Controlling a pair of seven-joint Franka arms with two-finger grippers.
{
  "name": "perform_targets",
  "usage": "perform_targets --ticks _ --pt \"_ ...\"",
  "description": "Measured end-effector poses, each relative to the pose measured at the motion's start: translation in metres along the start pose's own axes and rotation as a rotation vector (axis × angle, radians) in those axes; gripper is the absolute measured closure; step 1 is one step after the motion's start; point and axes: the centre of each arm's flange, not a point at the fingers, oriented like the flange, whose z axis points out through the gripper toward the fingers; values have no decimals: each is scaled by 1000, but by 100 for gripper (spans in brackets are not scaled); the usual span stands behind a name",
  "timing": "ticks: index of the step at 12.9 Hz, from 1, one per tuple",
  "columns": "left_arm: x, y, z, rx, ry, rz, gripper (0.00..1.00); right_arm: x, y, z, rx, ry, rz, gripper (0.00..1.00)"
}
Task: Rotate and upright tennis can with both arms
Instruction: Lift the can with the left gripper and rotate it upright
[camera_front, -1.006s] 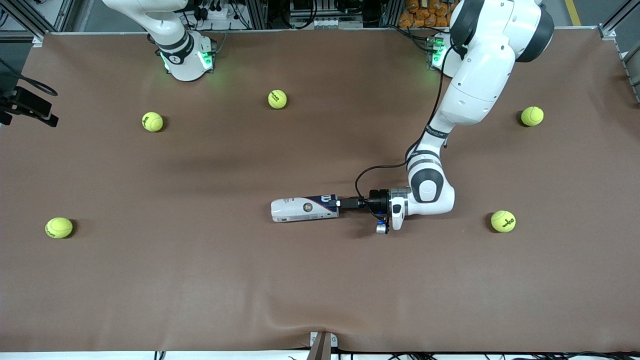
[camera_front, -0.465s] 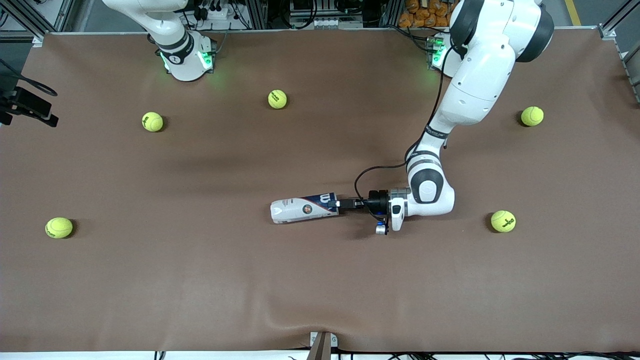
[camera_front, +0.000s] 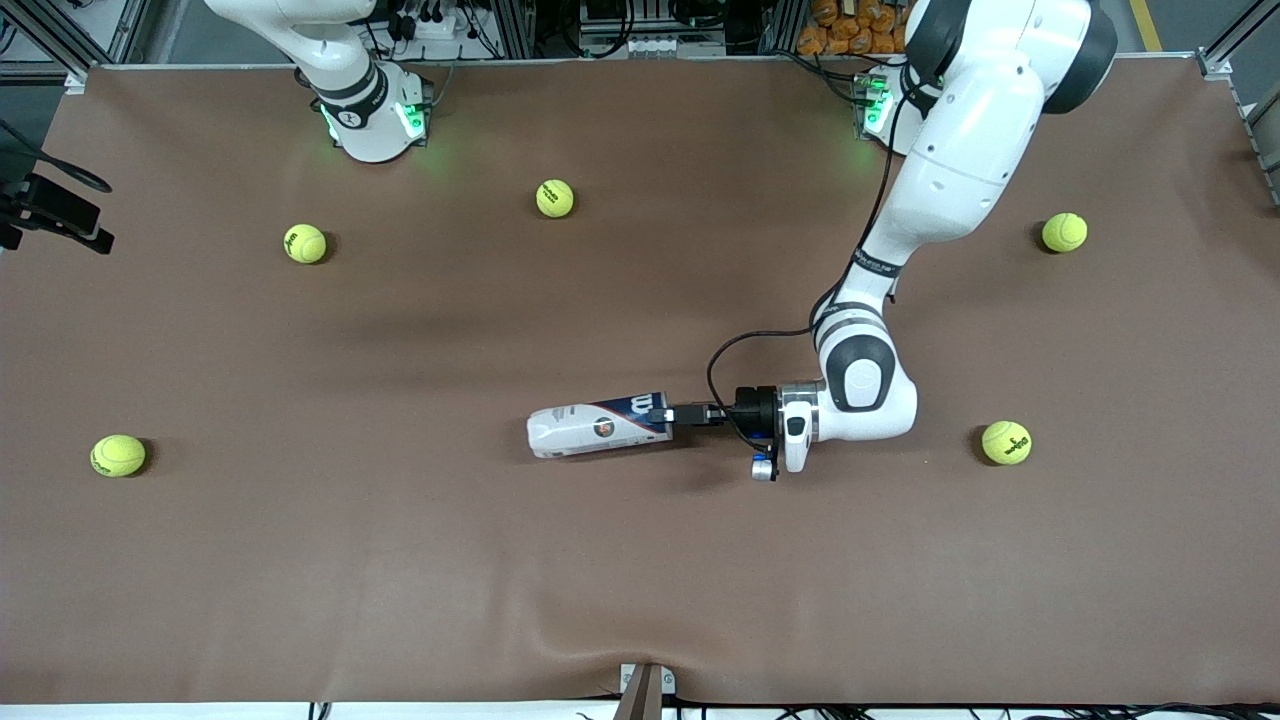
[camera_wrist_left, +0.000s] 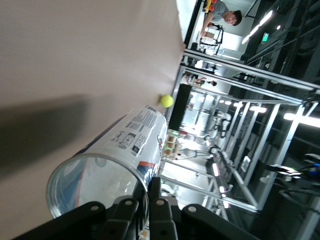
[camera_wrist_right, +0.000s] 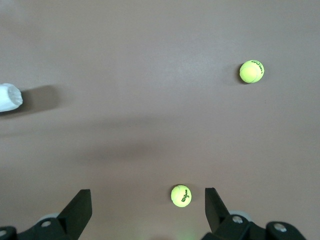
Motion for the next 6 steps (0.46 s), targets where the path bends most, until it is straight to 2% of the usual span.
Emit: perform_targets --ticks 3,6 --pt "-11 58 0 -10 -17 -66 95 0 0 0 0 0 0 0" --pt "-19 102 -1 74 -50 -155 95 0 0 0 1 0 0 0"
